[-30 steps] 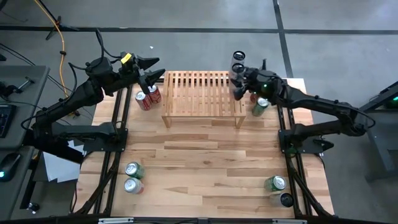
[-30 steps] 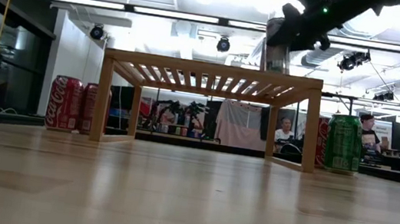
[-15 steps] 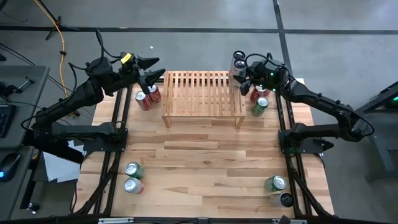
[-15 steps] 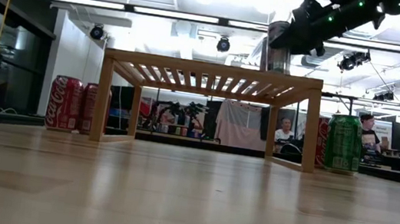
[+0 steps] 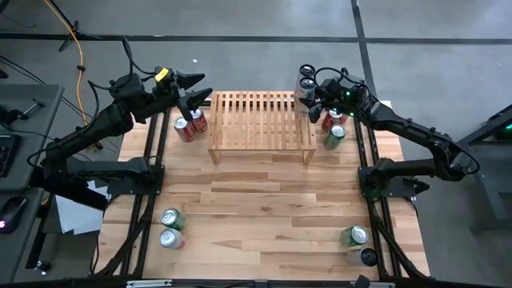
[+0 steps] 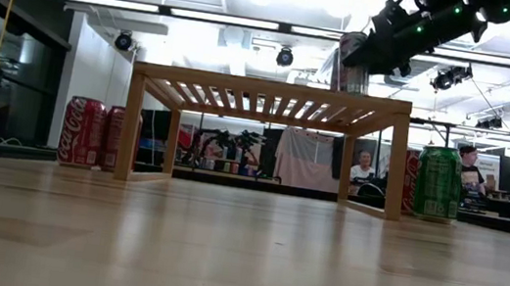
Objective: Place canned beverage on shelf
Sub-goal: Put the top white pink soda can on the shelf aligned with the other white pink soda can
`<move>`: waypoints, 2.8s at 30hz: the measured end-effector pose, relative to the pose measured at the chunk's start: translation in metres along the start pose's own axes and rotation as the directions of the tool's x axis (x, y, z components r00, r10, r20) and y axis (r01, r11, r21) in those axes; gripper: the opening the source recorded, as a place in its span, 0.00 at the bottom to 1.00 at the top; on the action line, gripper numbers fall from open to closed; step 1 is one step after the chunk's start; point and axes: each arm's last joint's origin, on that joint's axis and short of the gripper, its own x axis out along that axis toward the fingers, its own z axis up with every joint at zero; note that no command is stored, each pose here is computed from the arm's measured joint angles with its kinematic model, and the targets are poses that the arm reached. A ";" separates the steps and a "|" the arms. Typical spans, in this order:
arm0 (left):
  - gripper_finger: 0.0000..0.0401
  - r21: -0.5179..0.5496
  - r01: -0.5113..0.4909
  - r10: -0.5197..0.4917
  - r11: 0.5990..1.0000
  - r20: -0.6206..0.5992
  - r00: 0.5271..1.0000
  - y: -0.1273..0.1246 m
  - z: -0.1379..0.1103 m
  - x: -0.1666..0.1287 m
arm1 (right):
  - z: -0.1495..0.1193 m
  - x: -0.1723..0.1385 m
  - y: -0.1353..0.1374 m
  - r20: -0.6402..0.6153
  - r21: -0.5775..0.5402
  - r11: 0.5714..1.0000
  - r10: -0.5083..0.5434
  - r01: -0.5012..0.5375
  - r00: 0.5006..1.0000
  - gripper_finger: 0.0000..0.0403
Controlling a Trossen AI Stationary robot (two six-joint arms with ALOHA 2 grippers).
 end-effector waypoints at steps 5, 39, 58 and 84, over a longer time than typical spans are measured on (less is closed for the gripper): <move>0.83 0.000 0.000 0.000 1.000 0.000 1.000 0.000 0.000 0.000 | 0.000 0.000 0.000 0.001 0.000 1.000 0.000 0.000 1.000 0.60; 0.83 0.000 0.000 0.000 1.000 -0.001 1.000 0.000 0.000 0.000 | -0.002 -0.001 -0.001 -0.027 0.009 1.000 -0.023 0.023 0.999 0.70; 0.83 0.001 0.000 0.000 1.000 -0.001 1.000 0.000 0.000 0.000 | -0.002 -0.001 -0.001 -0.026 -0.010 1.000 -0.023 0.022 0.999 0.70; 0.83 0.001 0.002 -0.002 1.000 0.007 1.000 0.000 0.001 0.000 | 0.006 -0.016 -0.001 0.032 -0.014 0.998 -0.063 0.063 0.997 0.91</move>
